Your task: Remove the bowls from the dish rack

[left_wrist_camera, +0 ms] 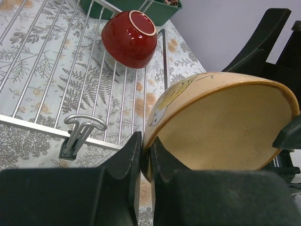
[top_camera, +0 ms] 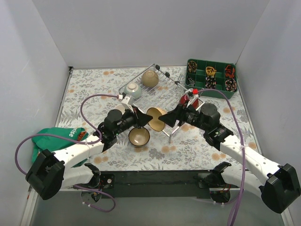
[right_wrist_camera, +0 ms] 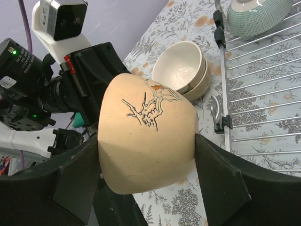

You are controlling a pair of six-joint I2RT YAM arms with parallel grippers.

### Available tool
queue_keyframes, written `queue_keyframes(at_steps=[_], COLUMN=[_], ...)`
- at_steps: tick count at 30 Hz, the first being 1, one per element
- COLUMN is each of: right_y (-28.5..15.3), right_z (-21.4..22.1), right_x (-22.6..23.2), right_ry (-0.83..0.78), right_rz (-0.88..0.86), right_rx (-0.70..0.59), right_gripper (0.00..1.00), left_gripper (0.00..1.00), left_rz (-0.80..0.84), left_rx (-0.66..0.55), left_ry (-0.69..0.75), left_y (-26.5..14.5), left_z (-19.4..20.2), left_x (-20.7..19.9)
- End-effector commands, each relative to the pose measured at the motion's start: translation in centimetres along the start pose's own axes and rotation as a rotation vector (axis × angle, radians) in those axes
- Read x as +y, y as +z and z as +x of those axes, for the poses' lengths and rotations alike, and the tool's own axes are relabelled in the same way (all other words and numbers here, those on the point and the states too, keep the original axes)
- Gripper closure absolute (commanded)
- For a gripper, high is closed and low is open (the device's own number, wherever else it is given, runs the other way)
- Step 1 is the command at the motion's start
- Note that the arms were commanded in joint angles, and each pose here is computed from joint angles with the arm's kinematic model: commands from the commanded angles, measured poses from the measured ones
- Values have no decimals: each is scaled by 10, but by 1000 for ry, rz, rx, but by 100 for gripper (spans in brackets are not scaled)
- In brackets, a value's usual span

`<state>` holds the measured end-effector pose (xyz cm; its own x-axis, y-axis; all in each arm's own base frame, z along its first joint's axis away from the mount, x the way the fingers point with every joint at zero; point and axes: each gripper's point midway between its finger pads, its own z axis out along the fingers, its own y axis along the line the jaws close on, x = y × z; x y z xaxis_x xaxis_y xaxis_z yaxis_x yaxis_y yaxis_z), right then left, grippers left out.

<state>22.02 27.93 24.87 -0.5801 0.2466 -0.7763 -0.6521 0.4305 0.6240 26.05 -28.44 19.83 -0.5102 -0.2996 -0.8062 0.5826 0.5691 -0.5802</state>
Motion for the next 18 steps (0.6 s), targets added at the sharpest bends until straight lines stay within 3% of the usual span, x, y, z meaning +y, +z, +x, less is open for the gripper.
queue_keyframes(at_steps=[1, 3, 6, 18], right_y=[-8, -10, -14, -37], right_z=[-15, -9, -4, -6], right_x=[25, 18, 11, -34], right_ry=[-41, -47, -63, -240], right_rz=[-98, -84, -61, 207], right_rx=[-80, -76, -76, -70], right_gripper=[44, 29, 20, 13], left_gripper=[100, 100, 100, 100], left_rz=[-87, -124, -194, -529], left_rx=[-49, -55, -20, 163], left_ry=[-10, -12, -15, -74], left_y=[-9, -11, -17, -67], left_z=[-11, -18, -18, 1], left_x=[10, 13, 19, 54])
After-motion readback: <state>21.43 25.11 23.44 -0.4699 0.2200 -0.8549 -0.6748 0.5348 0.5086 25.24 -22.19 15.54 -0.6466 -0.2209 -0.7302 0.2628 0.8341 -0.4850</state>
